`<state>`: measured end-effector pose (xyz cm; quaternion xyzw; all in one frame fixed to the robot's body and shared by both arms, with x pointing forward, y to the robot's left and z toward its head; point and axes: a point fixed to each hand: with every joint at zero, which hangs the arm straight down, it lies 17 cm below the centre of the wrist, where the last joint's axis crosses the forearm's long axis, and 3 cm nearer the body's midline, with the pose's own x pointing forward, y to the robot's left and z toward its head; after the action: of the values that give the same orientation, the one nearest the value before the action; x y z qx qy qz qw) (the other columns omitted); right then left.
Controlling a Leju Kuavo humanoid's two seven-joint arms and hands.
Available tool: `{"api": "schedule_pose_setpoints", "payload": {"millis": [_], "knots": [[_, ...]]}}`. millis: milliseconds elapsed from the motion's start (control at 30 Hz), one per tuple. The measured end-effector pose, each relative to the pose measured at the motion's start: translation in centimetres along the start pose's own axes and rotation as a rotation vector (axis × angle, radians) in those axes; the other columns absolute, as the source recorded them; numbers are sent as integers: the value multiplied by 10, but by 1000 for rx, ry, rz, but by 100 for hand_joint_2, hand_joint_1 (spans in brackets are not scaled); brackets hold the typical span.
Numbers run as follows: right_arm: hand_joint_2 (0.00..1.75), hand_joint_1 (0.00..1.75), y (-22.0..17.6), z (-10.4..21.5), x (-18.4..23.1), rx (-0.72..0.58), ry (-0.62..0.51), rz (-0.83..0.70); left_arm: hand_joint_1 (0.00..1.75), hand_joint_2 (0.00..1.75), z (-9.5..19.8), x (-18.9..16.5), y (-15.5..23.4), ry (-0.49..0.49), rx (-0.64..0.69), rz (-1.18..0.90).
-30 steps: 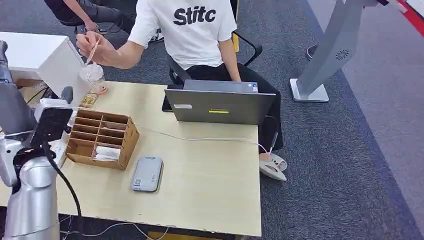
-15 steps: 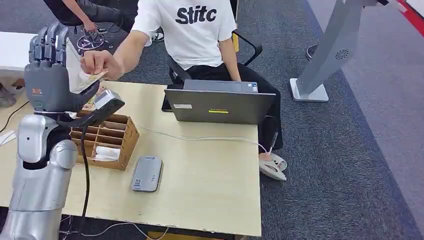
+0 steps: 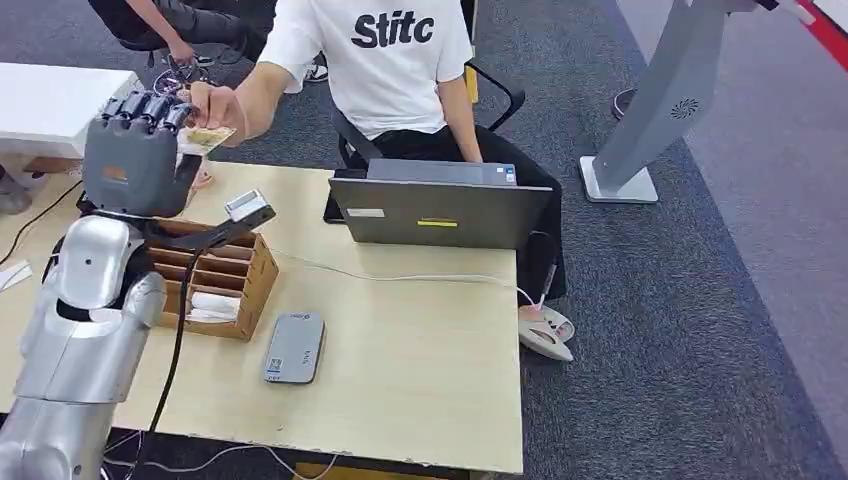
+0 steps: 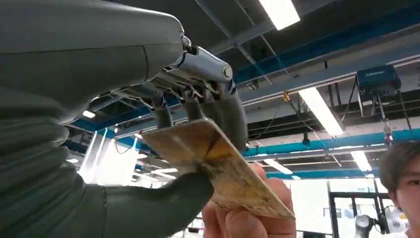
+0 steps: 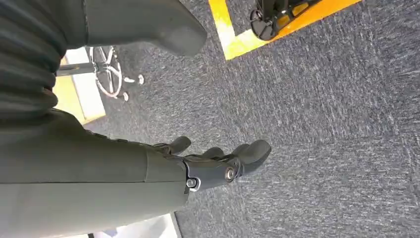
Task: Pass the card to the sensor for recognition and then transmit it.
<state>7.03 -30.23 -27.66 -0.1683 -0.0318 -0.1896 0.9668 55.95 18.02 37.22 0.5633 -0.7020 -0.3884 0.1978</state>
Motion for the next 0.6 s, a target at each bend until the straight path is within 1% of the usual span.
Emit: {"api": "schedule_pose_setpoints", "payload": {"millis": [267, 600], "knots": [[175, 0, 0, 0, 1, -2, -6, 16, 175, 175, 3, -6, -5, 6, -13, 0], [175, 0, -1, 0, 1, -4, -7, 19, 175, 175, 10, -2, -11, 2, -28, 16]]}}
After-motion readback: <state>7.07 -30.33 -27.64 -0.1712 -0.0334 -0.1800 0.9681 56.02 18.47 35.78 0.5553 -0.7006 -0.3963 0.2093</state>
